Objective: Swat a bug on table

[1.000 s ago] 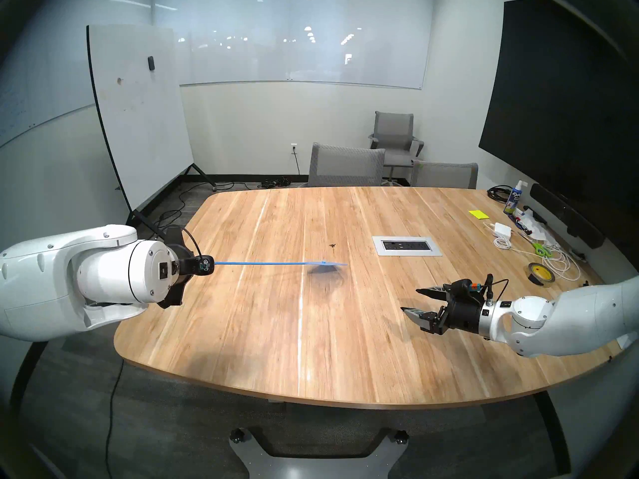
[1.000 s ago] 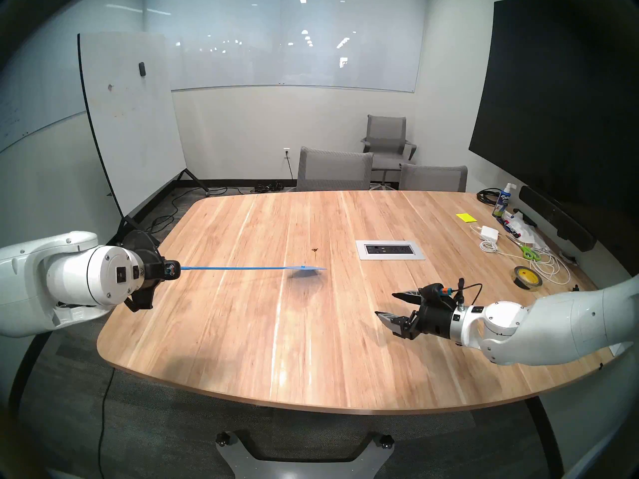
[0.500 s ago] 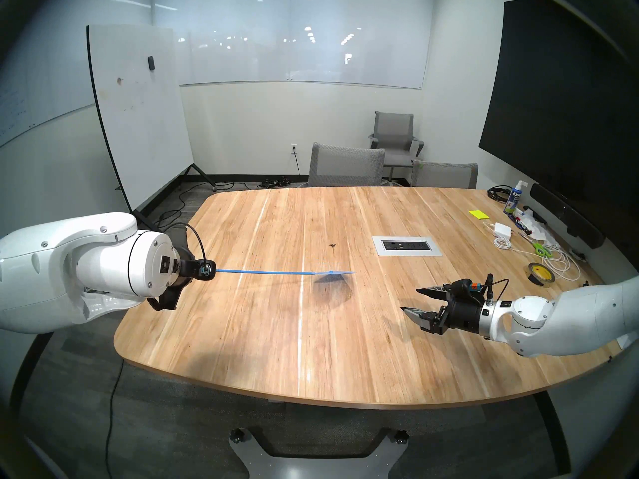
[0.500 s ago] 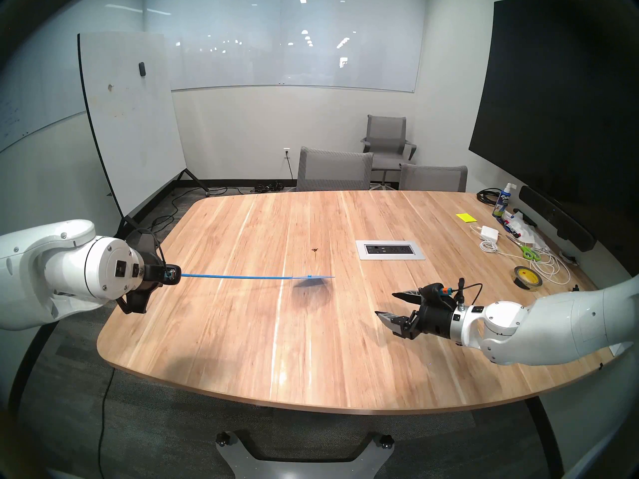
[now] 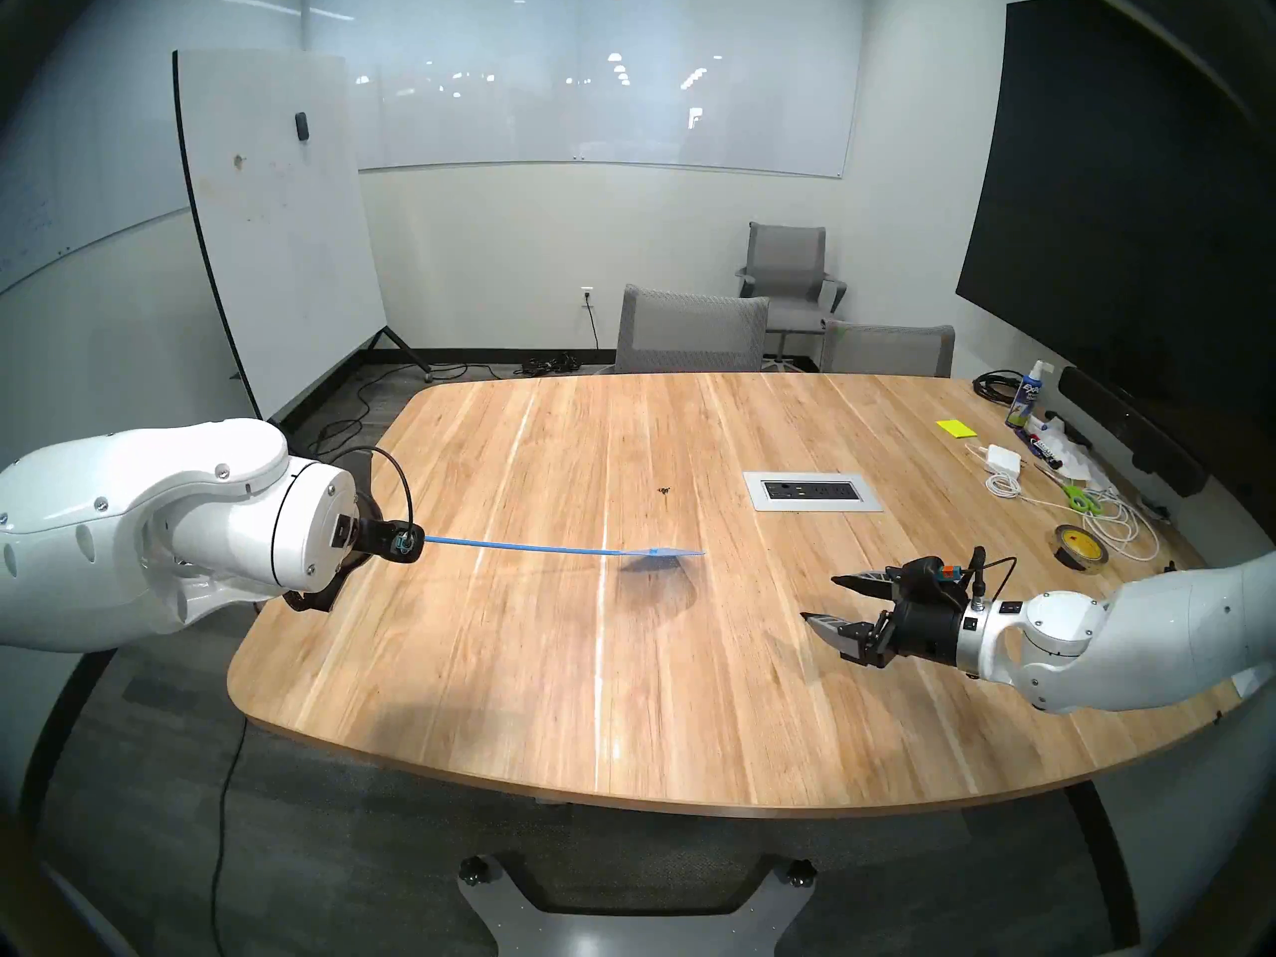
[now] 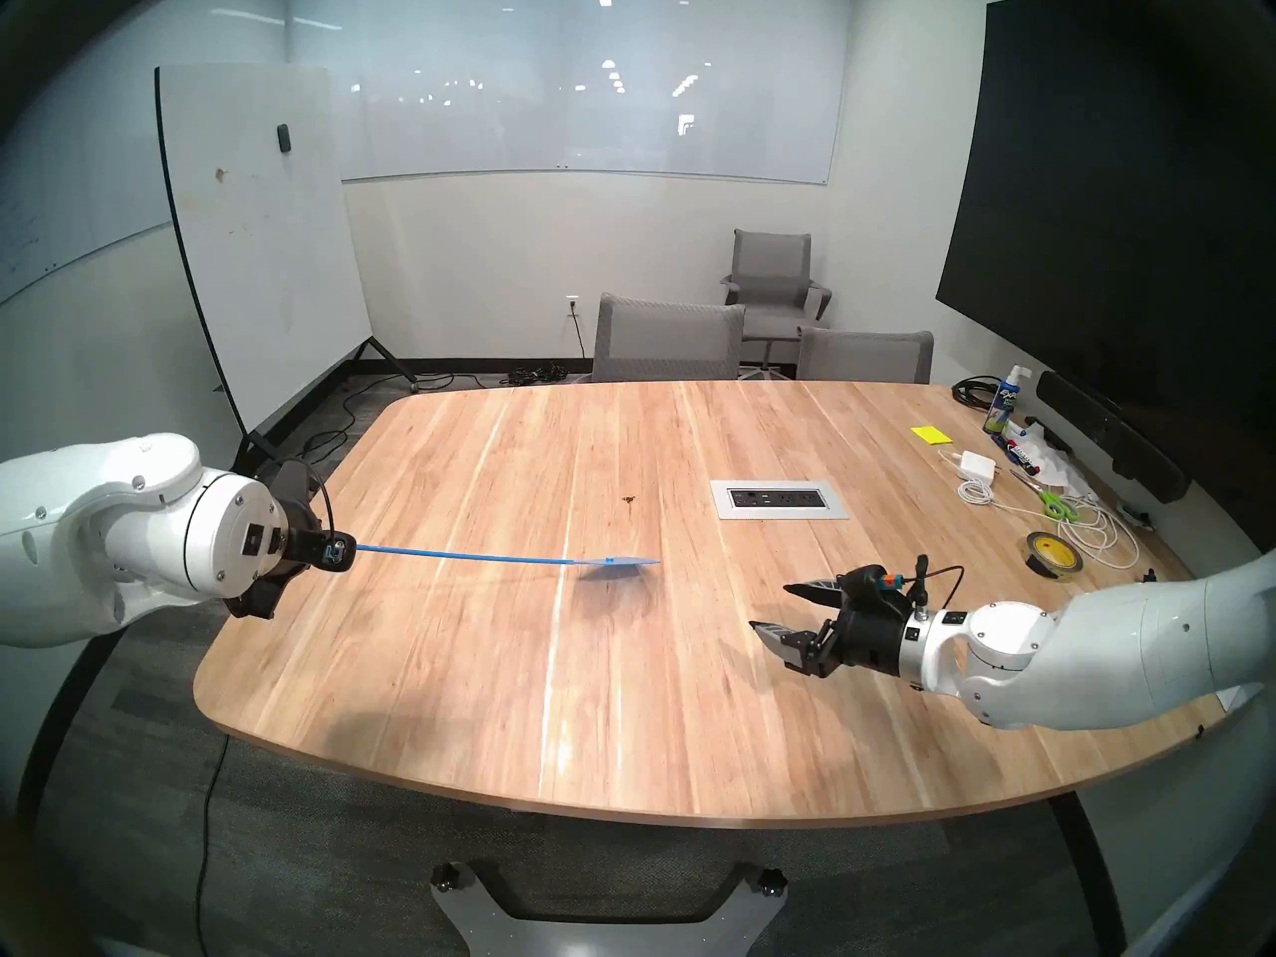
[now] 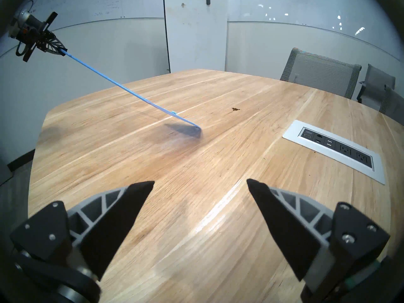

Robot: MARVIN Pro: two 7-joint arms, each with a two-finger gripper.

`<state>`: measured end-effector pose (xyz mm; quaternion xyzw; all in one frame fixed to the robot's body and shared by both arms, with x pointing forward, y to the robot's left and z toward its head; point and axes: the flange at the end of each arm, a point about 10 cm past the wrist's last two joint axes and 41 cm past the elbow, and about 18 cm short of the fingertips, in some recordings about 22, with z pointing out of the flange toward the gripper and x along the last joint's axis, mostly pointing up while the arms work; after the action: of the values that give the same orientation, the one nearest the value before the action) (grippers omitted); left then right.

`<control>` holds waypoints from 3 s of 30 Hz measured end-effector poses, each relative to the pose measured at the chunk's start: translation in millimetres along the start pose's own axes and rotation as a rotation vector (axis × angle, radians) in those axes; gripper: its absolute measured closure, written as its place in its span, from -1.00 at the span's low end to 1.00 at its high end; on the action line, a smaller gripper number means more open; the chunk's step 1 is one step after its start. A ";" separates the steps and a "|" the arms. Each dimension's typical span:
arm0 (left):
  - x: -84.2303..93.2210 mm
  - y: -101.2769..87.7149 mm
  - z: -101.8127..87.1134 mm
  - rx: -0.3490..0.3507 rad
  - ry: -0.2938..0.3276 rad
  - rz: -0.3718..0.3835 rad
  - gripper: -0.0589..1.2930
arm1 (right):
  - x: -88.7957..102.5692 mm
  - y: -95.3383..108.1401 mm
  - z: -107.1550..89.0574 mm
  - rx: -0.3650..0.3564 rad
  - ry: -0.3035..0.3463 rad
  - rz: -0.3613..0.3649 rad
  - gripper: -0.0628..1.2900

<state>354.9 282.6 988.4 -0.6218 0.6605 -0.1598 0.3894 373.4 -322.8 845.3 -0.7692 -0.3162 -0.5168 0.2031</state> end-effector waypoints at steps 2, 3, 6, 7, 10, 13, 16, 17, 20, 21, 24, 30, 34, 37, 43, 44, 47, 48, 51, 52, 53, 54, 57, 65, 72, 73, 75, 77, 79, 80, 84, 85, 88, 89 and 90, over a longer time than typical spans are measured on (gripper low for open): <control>0.8 -0.1 1.9 0.016 -0.006 0.011 0.88 | 0.0 0.0 0.0 0.000 0.000 0.000 -0.89; 1.7 -0.1 3.2 0.028 -0.009 0.019 0.88 | 0.0 0.1 -0.1 0.000 0.000 0.000 -0.89; 3.1 -0.1 4.7 0.040 -0.010 0.026 0.88 | 0.0 0.0 -0.1 0.000 0.000 0.000 -0.89; 3.6 -0.4 4.9 0.045 -0.010 0.028 0.88 | 0.0 0.1 -0.1 0.000 0.000 0.000 -0.89; 4.9 -3.0 4.2 0.064 -0.005 0.026 0.88 | 0.1 0.1 -0.1 0.000 0.001 0.000 -0.89; 6.8 -7.2 1.2 0.081 0.008 0.016 0.88 | 0.2 0.2 -0.1 -0.001 0.001 0.000 -0.89; 8.5 -11.5 -1.5 0.091 0.022 0.002 0.88 | 0.3 0.2 -0.1 -0.001 0.001 -0.001 -0.89; 8.7 -12.4 -1.9 0.092 0.025 -0.001 0.88 | 0.3 0.3 -0.1 -0.001 0.001 -0.001 -0.89; 9.7 -16.4 -3.5 0.100 0.037 -0.016 0.89 | 0.5 0.3 -0.1 -0.001 0.002 -0.001 -0.89; 9.9 -17.5 -3.5 0.102 0.040 -0.021 0.89 | 0.5 0.3 -0.1 -0.001 0.002 -0.001 -0.89; 9.0 -21.2 -1.7 0.106 0.044 -0.039 0.89 | 0.5 0.3 -0.1 -0.001 0.002 -0.001 -0.89; 6.9 -26.2 4.7 0.112 0.046 -0.070 0.89 | 0.5 0.3 -0.1 -0.001 0.002 -0.001 -0.89; 6.1 -29.6 11.0 0.118 0.048 -0.094 0.89 | 0.6 0.4 -0.1 -0.001 0.002 -0.001 -0.89; 6.4 -31.6 14.4 0.123 0.052 -0.110 0.89 | 0.6 0.4 -0.1 -0.001 0.002 -0.002 -0.89; 10.3 -37.0 17.7 0.138 0.077 -0.152 0.89 | 0.7 0.4 -0.1 -0.001 0.003 -0.002 -0.89; 10.9 -37.7 17.3 0.140 0.081 -0.157 0.89 | 0.6 0.4 -0.1 -0.001 0.002 -0.002 -0.89; 12.7 -40.8 15.7 0.146 0.096 -0.175 0.89 | 0.6 0.4 -0.1 -0.001 0.002 -0.002 -0.89; 13.3 -42.4 14.8 0.149 0.101 -0.182 0.89 | 0.6 0.4 -0.1 -0.001 0.002 -0.002 -0.89; 14.3 -48.3 11.8 0.163 0.117 -0.207 0.89 | 0.7 0.4 -0.1 -0.001 0.003 -0.002 -0.89; 14.5 -49.4 11.2 0.166 0.120 -0.212 0.89 | 0.7 0.4 -0.1 -0.001 0.003 -0.002 -0.89; 14.7 -51.4 10.3 0.172 0.126 -0.222 0.89 | 0.7 0.4 -0.1 -0.001 0.003 -0.002 -0.89; 14.7 -52.8 9.7 0.175 0.129 -0.229 0.89 | 0.7 0.4 -0.1 -0.001 0.003 -0.002 -0.89; 14.0 -56.4 10.1 0.185 0.136 -0.255 0.89 | 0.7 0.4 -0.1 -0.001 0.003 -0.002 -0.89; 11.7 -58.1 18.3 0.192 0.139 -0.314 0.89 | 0.7 0.4 -0.1 -0.001 0.003 -0.003 -0.89; 8.9 -58.2 31.1 0.204 0.123 -0.357 0.89 | 0.7 0.4 -0.2 -0.001 0.003 -0.003 -0.89; 8.3 -58.2 33.6 0.206 0.119 -0.365 0.89 | 0.6 0.4 -0.2 -0.001 0.003 -0.002 -0.89; 7.4 -59.0 38.6 0.212 0.112 -0.382 0.89 | 0.6 0.4 -0.2 -0.001 0.003 -0.003 -0.89; 7.2 -59.5 41.2 0.216 0.109 -0.392 0.89 | 0.6 0.4 -0.2 -0.001 0.003 -0.003 -0.89; 6.9 -60.5 45.0 0.223 0.104 -0.405 0.89 | 0.7 0.4 -0.2 -0.001 0.003 -0.003 -0.89; 6.7 -61.2 47.3 0.228 0.101 -0.414 0.89 | 0.7 0.4 -0.2 -0.001 0.003 -0.003 -0.89; 6.1 -63.1 55.5 0.244 0.088 -0.441 0.89 | 0.7 0.4 -0.2 -0.001 0.003 -0.003 -0.89; 6.0 -63.3 56.6 0.246 0.086 -0.444 0.89 | 0.7 0.4 -0.2 -0.001 0.003 -0.003 -0.89; 6.0 -64.2 63.6 0.257 0.075 -0.467 0.89 | 0.7 0.4 -0.2 -0.001 0.003 -0.003 -0.89; 6.2 -64.4 64.9 0.259 0.073 -0.471 0.89 | 0.6 0.4 -0.2 -0.001 0.003 -0.003 -0.89; 6.5 -64.7 67.5 0.263 0.069 -0.479 0.89 | 0.6 0.4 -0.2 -0.001 0.003 -0.003 -0.89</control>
<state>448.6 283.5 987.7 -0.6985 0.4809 -0.3529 0.3954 373.7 -323.0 845.9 -0.7681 -0.3167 -0.5183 0.2026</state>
